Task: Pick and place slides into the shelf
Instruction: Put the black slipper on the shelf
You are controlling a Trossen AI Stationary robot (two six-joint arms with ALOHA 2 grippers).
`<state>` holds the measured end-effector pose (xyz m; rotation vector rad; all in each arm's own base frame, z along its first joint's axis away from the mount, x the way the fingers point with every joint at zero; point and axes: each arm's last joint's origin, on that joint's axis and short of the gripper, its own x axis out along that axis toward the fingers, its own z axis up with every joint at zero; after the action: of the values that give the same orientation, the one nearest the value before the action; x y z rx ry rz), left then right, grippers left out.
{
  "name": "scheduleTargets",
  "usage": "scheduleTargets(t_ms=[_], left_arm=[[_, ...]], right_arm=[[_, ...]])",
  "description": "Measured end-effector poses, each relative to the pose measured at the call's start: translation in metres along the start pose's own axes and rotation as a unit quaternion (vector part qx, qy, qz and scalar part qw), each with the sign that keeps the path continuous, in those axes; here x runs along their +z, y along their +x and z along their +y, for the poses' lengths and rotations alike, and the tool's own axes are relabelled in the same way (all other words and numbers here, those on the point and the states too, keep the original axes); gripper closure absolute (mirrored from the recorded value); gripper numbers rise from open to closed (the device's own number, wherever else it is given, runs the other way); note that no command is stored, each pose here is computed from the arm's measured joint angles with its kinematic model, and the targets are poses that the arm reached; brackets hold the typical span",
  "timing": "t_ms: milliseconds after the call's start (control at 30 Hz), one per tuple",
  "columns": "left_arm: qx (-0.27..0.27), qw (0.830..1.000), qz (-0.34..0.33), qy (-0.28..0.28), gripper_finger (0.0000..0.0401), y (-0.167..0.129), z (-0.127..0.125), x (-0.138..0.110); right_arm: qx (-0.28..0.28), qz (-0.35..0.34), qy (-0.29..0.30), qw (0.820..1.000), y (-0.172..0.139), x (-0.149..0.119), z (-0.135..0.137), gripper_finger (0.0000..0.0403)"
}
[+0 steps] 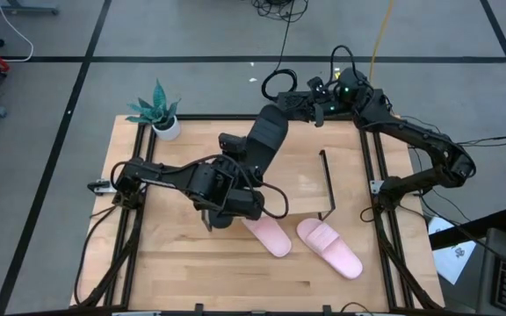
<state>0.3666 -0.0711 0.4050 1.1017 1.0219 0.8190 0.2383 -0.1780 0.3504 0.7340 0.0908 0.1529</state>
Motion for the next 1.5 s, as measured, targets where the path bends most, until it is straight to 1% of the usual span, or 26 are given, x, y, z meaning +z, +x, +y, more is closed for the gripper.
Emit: scheduleTargets(t_ms=[133,300,367,467,567,700,767,933,1033,1167,1300,1500], left_arm=[[0.015,1.000,0.005,0.012,0.0320,0.002,0.002,0.000],[0.059,0.998,0.019,0.029,0.0320,0.002,0.008,-0.004],[0.073,0.996,0.021,0.036,0.0320,0.001,0.013,-0.007],[0.114,0.992,0.035,0.044,0.0320,-0.001,0.025,-0.014],[0.122,0.991,0.035,0.043,0.0320,-0.007,0.036,-0.023],[0.126,0.992,0.032,0.007,0.0320,-0.012,0.055,-0.039],[0.126,0.991,0.027,-0.025,0.0320,-0.016,0.063,-0.046],[0.127,0.987,0.014,-0.101,0.0320,-0.022,0.079,-0.056],[0.126,0.985,0.006,-0.121,0.0320,-0.027,0.084,-0.059],[0.125,0.984,0.001,-0.125,0.0320,-0.030,0.084,-0.060],[0.124,0.985,-0.002,-0.121,0.0320,-0.032,0.084,-0.060],[0.125,0.985,0.002,-0.120,0.0320,-0.030,0.084,-0.060]], right_arm=[[0.007,0.011,0.005,1.000,-0.004,0.001,-0.002,0.0393],[0.013,0.032,0.017,0.999,-0.006,-0.002,-0.005,0.0393],[0.021,0.041,0.018,0.999,-0.006,-0.003,-0.005,0.0393],[0.032,0.052,0.013,0.998,-0.004,-0.005,-0.003,0.0393],[0.038,0.058,0.007,0.998,0.001,-0.007,-0.003,0.0393],[0.045,0.071,0.012,0.996,0.012,-0.012,-0.010,0.0393],[0.050,0.076,0.014,0.996,0.020,-0.012,-0.014,0.0393],[0.080,0.106,0.027,0.991,0.047,-0.002,-0.025,0.0393],[0.099,0.123,0.029,0.987,0.063,0.004,-0.030,0.0393],[0.122,0.150,0.048,0.980,0.074,0.004,-0.038,0.0393],[0.124,0.174,0.070,0.974,0.080,-0.005,-0.047,0.0393],[0.116,0.185,0.054,0.974,0.086,-0.014,-0.045,0.0393]])
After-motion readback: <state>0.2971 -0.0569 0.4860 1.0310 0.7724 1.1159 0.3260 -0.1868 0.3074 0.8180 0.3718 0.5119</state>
